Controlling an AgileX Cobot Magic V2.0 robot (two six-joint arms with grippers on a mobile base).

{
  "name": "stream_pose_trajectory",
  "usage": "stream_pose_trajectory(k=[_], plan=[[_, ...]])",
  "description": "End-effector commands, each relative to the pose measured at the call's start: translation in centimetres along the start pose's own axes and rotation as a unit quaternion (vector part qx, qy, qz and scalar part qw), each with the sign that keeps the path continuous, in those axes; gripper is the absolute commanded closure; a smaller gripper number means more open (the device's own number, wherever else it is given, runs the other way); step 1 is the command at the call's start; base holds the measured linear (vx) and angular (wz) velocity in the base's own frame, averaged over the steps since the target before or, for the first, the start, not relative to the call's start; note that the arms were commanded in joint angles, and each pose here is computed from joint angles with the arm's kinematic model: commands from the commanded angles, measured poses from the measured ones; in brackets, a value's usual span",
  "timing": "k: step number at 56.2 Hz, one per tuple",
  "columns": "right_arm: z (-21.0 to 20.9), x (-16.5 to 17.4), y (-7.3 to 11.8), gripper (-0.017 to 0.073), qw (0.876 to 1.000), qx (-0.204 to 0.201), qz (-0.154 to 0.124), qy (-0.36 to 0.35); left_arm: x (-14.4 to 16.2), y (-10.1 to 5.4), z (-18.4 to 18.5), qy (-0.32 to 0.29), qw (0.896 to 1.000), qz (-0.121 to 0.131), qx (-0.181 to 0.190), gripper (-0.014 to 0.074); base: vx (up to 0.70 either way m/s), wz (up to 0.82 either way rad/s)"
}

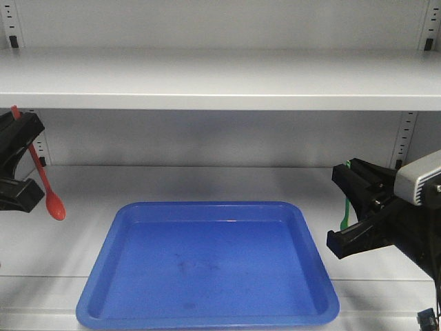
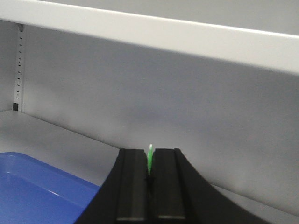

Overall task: Sort red and green spoons into left cabinet
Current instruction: 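Approach the blue tray on the cabinet shelf with both spoons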

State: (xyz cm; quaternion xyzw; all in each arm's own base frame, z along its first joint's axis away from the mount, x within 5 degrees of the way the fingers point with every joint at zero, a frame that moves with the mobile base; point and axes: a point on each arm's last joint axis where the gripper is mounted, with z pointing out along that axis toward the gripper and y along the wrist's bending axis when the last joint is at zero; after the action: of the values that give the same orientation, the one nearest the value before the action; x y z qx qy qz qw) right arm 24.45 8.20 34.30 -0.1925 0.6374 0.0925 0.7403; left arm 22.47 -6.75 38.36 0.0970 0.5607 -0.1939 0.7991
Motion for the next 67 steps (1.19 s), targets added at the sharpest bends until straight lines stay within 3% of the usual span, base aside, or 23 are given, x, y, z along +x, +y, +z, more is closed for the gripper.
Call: stream_pose_trajectory(k=[1, 67], plan=[[-0.29, -2.18, -0.19, 0.0568, 0.998, 0.001, -0.001, -0.062, -2.03, -0.40, 0.06, -0.055, 0.998, -0.004, 0.012, 0.0600, 0.08, 0.00], [-0.29, -2.22, -0.19, 0.0568, 0.998, 0.001, -0.001, -0.065, -2.12, -0.42, 0.03, -0.059, 0.998, -0.004, 0.013, 0.0600, 0.01, 0.00]])
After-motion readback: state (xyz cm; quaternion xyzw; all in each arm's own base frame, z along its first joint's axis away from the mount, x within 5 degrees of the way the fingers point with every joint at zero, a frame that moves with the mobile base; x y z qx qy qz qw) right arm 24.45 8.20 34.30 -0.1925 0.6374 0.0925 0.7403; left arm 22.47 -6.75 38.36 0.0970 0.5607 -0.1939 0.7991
